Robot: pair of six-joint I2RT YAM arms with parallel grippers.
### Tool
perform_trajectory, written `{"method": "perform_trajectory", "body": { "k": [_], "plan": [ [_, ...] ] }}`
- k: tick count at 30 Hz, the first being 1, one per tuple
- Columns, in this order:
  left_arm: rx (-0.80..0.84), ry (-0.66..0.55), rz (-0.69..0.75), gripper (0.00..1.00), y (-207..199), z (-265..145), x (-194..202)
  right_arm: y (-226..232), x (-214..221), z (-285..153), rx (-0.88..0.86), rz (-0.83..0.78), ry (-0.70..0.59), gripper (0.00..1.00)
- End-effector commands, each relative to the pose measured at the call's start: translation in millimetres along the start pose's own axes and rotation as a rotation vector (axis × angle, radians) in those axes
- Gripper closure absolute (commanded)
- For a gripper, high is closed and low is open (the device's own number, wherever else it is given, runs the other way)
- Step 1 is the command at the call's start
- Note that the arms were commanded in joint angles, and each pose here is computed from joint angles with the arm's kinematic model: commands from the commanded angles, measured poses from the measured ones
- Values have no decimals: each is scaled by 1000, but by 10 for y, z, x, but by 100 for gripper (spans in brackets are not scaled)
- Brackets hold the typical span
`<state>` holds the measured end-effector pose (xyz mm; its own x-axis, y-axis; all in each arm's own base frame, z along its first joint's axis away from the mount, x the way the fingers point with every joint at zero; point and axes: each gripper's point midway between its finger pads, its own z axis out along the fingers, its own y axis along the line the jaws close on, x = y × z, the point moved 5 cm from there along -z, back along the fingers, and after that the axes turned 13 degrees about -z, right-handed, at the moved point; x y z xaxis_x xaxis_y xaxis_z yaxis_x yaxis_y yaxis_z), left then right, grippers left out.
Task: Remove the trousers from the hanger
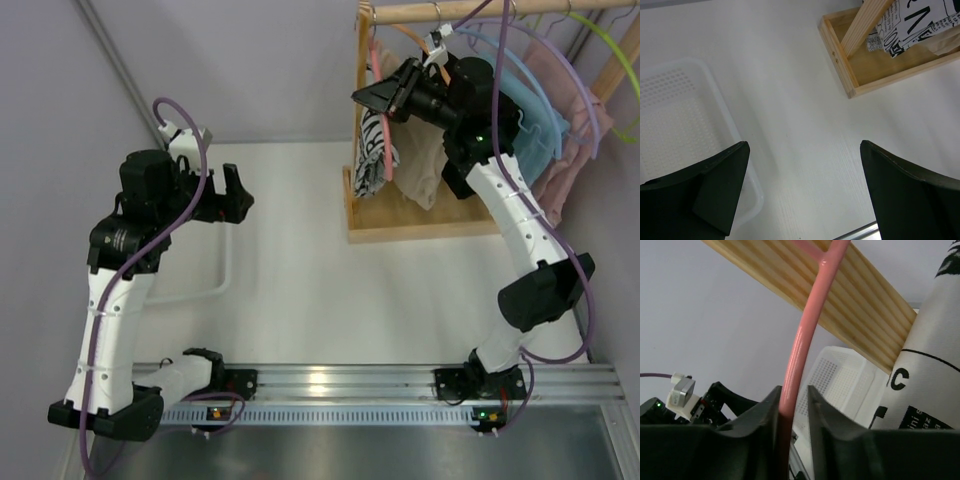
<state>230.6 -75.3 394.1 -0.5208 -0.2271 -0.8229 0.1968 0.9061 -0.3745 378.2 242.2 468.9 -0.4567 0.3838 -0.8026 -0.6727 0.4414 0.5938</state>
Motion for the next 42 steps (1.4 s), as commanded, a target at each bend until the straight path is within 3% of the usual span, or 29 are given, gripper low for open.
{"method": "perform_trajectory", "body": {
  "k": [1,4,18,24,33,42],
  "plan": [
    [24,-27,-14,1,-40,10,-68,161,-89,11,-93,26,-33,83],
    [31,-23,-16,1,-45,20,-58,252,-165,-15,-135,12,-56,99],
    [53,-35,-21,2,-81,49,-103,1120,-804,-443,-362,-108,-252,100],
    [69,-73,-14,1,-98,36,-136,1254,-942,-605,-376,-123,-305,100],
    [171,-130,82,1,-190,49,-179,1238,-702,-905,-358,-75,-242,100],
    [249,-165,275,1,-159,305,-139,1331,-259,-1314,-349,-68,-185,100]
  ]
}}
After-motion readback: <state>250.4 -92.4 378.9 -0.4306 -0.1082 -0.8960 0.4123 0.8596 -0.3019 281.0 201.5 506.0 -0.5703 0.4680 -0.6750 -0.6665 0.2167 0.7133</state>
